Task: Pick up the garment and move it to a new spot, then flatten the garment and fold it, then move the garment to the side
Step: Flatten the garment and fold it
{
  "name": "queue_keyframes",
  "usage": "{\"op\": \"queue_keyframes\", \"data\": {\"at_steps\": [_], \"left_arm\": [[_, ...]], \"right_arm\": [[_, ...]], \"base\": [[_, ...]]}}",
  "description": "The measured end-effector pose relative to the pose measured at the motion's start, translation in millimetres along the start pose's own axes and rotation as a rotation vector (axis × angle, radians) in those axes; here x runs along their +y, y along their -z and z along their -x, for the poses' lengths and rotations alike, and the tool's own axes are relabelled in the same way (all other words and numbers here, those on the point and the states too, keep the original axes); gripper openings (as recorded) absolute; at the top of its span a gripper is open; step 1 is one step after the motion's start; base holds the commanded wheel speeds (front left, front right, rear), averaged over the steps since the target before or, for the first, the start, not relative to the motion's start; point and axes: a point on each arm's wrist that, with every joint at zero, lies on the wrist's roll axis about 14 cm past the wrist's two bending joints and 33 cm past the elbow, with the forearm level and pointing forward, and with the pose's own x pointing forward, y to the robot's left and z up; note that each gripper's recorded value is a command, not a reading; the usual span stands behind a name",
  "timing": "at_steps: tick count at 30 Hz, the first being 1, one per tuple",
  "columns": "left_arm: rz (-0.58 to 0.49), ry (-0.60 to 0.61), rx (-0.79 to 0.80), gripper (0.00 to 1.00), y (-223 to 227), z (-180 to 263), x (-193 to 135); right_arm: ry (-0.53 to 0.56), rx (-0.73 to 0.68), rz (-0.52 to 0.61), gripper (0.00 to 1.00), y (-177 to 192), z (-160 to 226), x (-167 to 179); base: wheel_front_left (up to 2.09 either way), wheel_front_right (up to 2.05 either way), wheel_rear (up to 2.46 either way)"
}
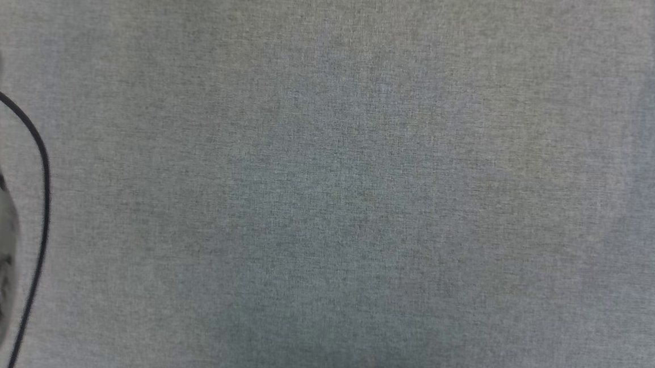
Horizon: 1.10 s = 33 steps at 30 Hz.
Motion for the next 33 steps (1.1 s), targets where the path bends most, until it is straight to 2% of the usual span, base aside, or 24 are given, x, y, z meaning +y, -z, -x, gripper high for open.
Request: {"op": "queue_keyframes", "data": {"at_steps": [7,18,33], "left_arm": [[0.076,-0.020,0.128,0.00,45,55,-1],[0.126,-0.032,0.416,0.00,94,163,-8],[0.096,0.000,0.693,0.00,94,273,-8]], "right_arm": [[-0.033,0.180,-0.002,0.00,62,52,6],[-0.002,0.542,-0.135,0.00,129,169,-9],[-0.020,0.729,-0.228,0.00,114,258,-15]], "base": [[0.00,0.00,0.00],[0.00,0.00,0.00],[0.00,0.00,0.00]]}}
